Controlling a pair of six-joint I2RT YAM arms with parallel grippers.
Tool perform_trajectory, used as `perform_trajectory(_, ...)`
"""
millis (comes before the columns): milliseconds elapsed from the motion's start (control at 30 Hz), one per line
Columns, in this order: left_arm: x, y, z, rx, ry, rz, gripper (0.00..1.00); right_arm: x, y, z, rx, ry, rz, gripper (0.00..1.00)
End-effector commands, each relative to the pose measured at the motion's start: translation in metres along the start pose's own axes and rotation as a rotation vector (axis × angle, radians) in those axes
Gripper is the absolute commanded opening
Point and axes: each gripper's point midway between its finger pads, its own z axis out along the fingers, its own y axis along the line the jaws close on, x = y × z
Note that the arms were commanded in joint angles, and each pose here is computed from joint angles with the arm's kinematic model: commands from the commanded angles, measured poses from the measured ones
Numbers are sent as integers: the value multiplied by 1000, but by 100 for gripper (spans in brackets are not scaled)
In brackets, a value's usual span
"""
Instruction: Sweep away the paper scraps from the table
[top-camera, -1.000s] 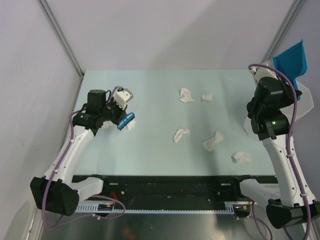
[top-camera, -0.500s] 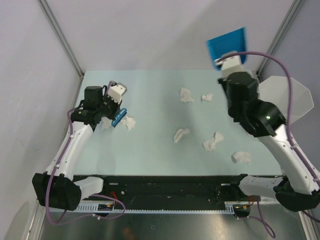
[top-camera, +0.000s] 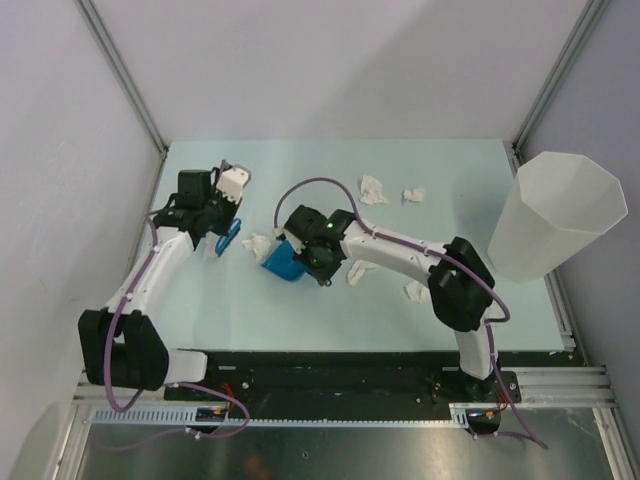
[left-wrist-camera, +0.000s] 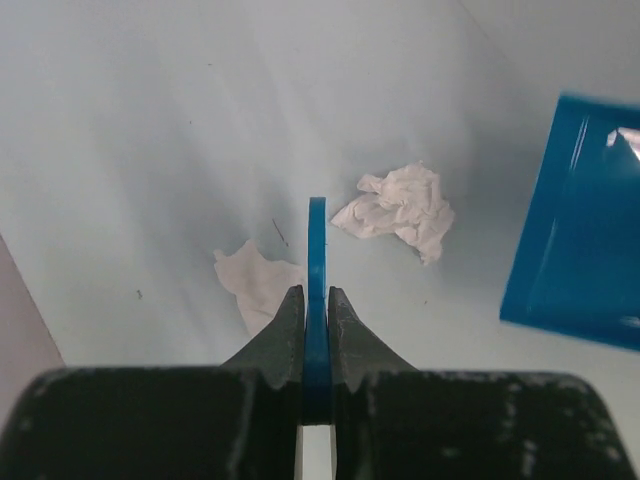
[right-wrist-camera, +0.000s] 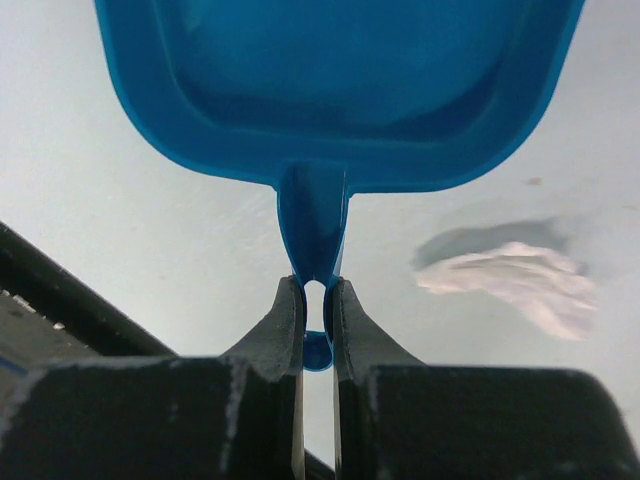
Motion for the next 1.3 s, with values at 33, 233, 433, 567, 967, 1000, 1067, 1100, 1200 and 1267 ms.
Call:
perform_trajectory(33,-2,9,23,-16,3,-17,0,-6,31,6,-148,40,58,0)
perform_trajectory(233,-2,4,47,43,21,-27,0,13,35,35,-153,140,75,0)
perform_trajectory(433,9,-15,68,147,55,-55,0,15,26,48,-102,177,75,0)
perform_trajectory(567,6,-36,65,256,18,-56,0,11,19,60,-90,170,92,0)
perform_trajectory(967,-25,-105,-4,594,-190,-4,0,-20,5,74,-98,40,118,0)
perform_trajectory(1000,-25,-101,-5,573,-194,5,0,-20,3,74,-94,35,123,0)
perform_trajectory(1067,-24,-86,-2,476,-173,18,0,-17,-1,72,-86,29,131,0)
perform_trajectory(1100,-23,-78,-1,432,-160,17,0,-15,-3,71,-83,29,134,0)
perform_trajectory(1200,-21,-55,0,322,-133,-14,0,-13,-5,63,-91,6,140,0)
perform_trajectory(1267,-26,-43,-5,266,-141,-23,0,-11,-6,54,-94,-5,144,0)
